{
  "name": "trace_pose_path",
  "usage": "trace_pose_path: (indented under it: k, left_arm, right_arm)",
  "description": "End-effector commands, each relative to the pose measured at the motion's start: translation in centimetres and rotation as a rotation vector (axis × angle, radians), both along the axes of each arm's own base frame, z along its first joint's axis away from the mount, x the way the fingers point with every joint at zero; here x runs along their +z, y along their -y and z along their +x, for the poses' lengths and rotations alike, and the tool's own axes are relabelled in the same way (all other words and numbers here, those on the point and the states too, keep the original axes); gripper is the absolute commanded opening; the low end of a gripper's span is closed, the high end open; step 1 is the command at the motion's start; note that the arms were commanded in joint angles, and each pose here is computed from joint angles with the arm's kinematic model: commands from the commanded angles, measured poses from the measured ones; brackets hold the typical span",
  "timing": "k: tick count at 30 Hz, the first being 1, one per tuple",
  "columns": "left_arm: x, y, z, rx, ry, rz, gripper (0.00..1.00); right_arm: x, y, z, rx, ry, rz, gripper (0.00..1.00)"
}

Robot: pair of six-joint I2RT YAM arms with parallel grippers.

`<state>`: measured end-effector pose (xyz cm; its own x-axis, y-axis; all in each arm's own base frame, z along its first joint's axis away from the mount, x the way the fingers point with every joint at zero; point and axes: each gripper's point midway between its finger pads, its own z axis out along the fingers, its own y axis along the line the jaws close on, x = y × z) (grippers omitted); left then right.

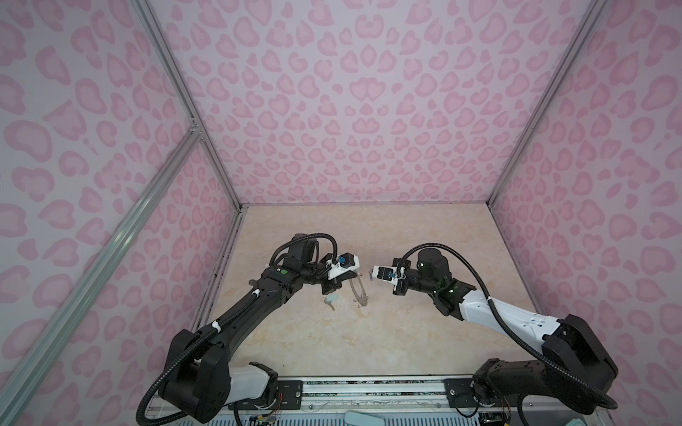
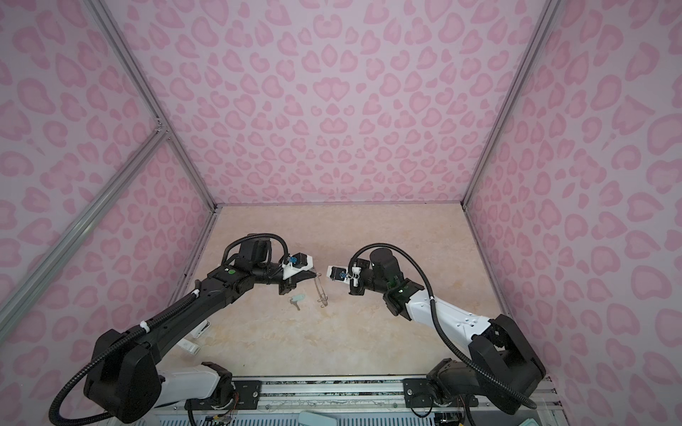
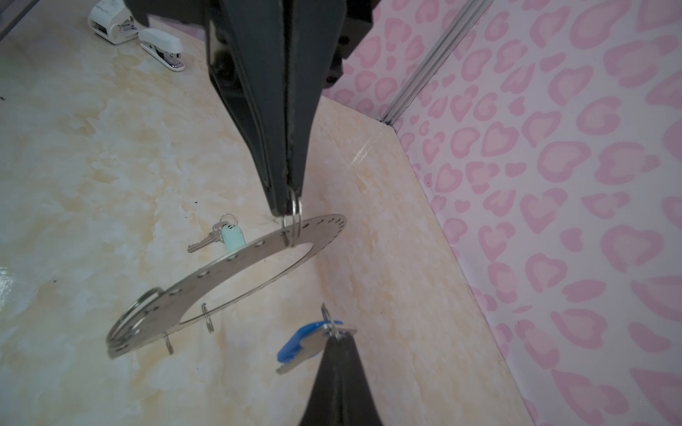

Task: Attach keys to a key ring
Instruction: Pick up the key from the center of the table, then insert the key into the keyring.

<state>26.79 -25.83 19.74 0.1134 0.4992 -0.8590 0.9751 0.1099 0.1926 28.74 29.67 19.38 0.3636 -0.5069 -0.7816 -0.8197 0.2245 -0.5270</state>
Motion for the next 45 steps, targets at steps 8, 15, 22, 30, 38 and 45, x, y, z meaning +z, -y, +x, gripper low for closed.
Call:
trace_pose_path:
  k: [8, 15, 22, 30, 38, 45]
  left_arm:
    - [-0.3, 1.6, -1.3, -0.084, -0.047, -0.004, 0.03]
    - [-0.5, 1.8, -1.3, -0.09, -0.074, 0.004, 0.03]
    - [-0.6, 2.0, -1.0, -0.089, -0.091, 0.008, 0.03]
    - [-0.6, 2.2, -1.0, -0.097, -0.112, 0.006, 0.03]
    - [-0.6, 2.3, -0.8, -0.093, -0.117, 0.011, 0.03]
    - [-0.5, 2.2, -0.7, -0.085, -0.119, 0.012, 0.03]
  right_arm:
    - [0.8, -0.3, -0.6, 0.028, 0.088, 0.0, 0.0]
    - [0.8, -0.5, -1.1, 0.05, 0.11, -0.008, 0.0]
    - [0.8, -0.7, -1.5, 0.066, 0.117, -0.009, 0.0]
    - [0.4, -1.1, -2.0, 0.085, 0.124, -0.024, 0.0]
    - [0.2, -1.0, -2.1, 0.087, 0.134, -0.035, 0.0]
    - [-0.3, -0.3, -2.1, 0.061, 0.153, -0.055, 0.0]
